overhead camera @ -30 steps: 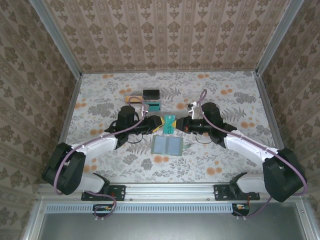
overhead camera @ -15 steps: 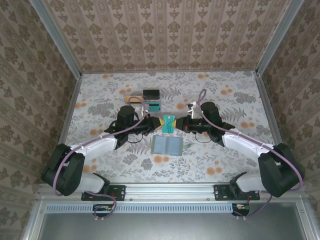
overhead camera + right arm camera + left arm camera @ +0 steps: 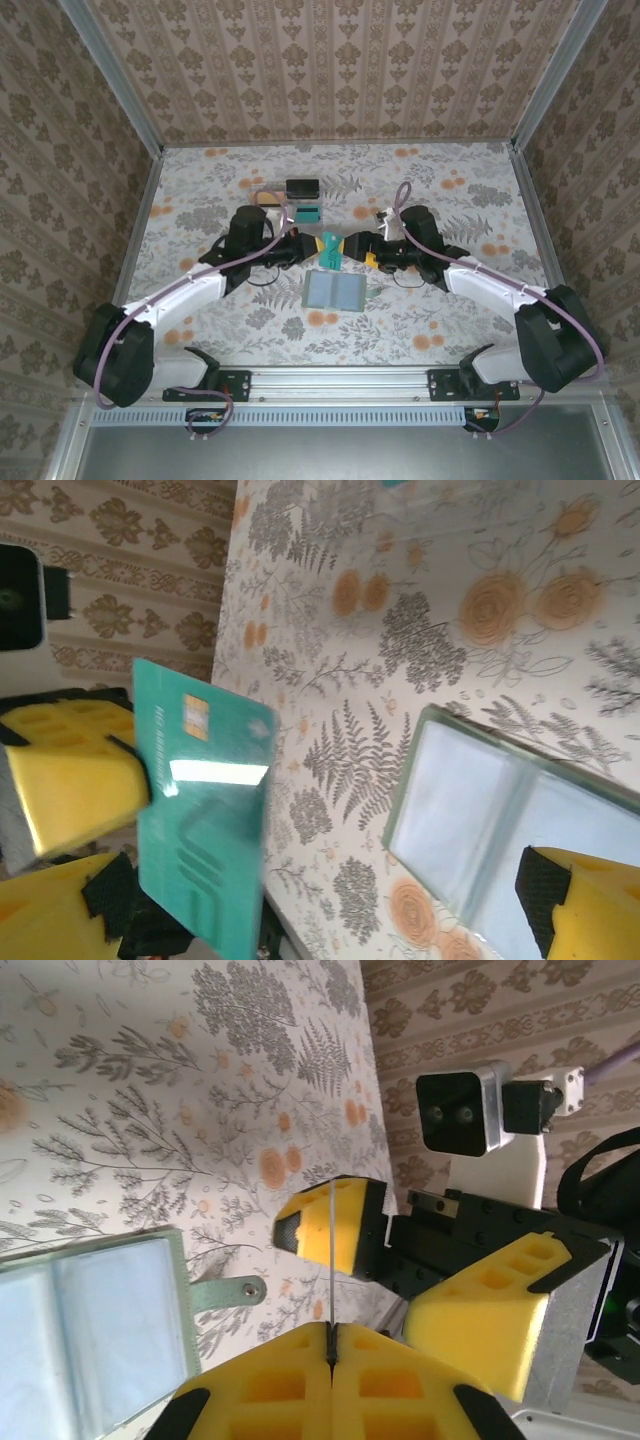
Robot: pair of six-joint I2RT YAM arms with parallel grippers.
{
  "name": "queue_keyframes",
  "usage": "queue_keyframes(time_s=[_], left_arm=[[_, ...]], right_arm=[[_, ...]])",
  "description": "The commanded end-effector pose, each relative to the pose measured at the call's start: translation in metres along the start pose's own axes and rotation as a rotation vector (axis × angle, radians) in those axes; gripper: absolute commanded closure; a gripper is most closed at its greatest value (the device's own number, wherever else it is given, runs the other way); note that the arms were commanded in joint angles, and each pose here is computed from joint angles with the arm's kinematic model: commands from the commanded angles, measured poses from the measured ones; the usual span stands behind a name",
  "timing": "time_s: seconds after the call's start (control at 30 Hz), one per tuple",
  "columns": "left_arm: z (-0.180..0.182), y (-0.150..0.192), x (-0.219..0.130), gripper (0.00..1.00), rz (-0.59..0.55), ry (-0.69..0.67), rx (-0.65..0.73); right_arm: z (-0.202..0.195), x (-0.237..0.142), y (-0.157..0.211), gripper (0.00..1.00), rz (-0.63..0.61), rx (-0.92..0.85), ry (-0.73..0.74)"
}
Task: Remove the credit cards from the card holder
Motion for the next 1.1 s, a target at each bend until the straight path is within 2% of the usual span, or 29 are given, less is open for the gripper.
queue_keyframes(time_s=[0.0,0.13,0.2,0.37,0.5,0.77,1.07], left_arm=[[-0.002,-0.007,-0.019,1.0,0.029,-0.169,0.195],[-0.003,-0.026,-0.033,1.0,0.034,-0.337,0.431],[0.0,-0.039,-0.039,1.0,0.017,-0.443,0.591],[-0.003,-0.061,-0.038,1.0,0.065,-0.532,0.999],[0.001,-0.081,-0.031,1.0,0.119,-0.615,1.244],[0.028,-0.104,0.001,1.0,0.352,-0.716,1.543],[0.047,-0.111,0.035,1.0,0.474,-0.727,1.679]], right_arm=[[0.005,-0.02,-0.007,0.0,-0.057,-0.058,0.071],[0.009,-0.036,-0.009,0.0,-0.101,-0.098,0.132],[0.011,-0.044,-0.011,0.0,-0.123,-0.121,0.154],[0.018,-0.057,-0.016,0.0,-0.146,-0.163,0.183],[0.02,-0.062,-0.02,0.0,-0.158,-0.173,0.184],[0.019,-0.063,-0.028,0.0,-0.164,-0.168,0.185],[0.013,-0.061,-0.038,0.0,-0.162,-0.153,0.203]])
Point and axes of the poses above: each hand's point on the last joint's axis, 136 mm out from that joint toward the fingers, its own x axis out along the fingers, its own z axis along the line the jaws close on, y = z × x, the point moved 5 cm from there along -x, back along the fingers, and after that the axes turned 1 degree about -x, right-handed, at the moved point
